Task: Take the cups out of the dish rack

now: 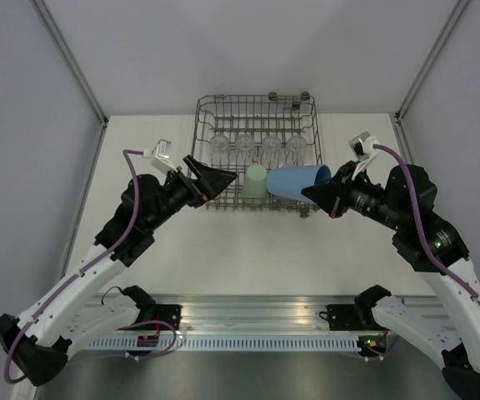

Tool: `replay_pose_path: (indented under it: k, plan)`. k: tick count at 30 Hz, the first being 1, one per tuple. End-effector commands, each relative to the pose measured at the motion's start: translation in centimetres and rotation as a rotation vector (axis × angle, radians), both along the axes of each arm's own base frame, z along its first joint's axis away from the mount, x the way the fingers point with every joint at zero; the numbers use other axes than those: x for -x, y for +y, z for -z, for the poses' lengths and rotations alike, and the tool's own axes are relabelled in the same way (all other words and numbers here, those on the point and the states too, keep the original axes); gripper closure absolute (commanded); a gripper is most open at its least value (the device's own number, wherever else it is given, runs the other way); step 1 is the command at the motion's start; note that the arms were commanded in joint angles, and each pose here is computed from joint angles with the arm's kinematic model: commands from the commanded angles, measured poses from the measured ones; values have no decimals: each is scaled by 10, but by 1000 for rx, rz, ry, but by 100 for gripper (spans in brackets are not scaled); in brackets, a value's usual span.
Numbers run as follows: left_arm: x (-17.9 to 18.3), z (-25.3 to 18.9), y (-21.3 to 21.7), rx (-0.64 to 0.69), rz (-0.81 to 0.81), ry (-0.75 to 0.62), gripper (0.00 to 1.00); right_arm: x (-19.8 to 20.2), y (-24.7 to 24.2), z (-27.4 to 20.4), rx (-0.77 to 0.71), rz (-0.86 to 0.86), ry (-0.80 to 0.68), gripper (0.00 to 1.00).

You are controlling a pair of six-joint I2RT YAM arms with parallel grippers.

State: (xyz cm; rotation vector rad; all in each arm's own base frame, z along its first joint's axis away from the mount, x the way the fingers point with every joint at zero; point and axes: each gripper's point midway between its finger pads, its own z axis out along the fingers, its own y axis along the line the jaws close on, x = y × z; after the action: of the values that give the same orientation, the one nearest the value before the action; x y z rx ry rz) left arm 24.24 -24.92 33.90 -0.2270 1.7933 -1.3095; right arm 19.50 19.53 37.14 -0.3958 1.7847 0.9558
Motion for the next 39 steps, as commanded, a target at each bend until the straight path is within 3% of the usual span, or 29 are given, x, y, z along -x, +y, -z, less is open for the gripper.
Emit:
replay_pose_path:
  k: [1,10,15,25,35,39]
  plan:
    - [-9,18,45,-225,-189,-10,0,-2,-14,11,159,17,-13,100]
    - [7,11,93,-496,-257,-105,0,-22,-27,33,345,70,79,100]
    - [23,10,116,-597,-268,-143,0,-50,-65,51,516,299,130,100]
    - [31,44,167,-798,-398,-134,0,-60,-41,102,657,236,284,100]
    - [28,64,185,-845,-488,-99,0,-5,77,135,858,39,199,100]
    - [34,57,212,-824,-634,-74,0,15,123,150,917,-74,165,100]
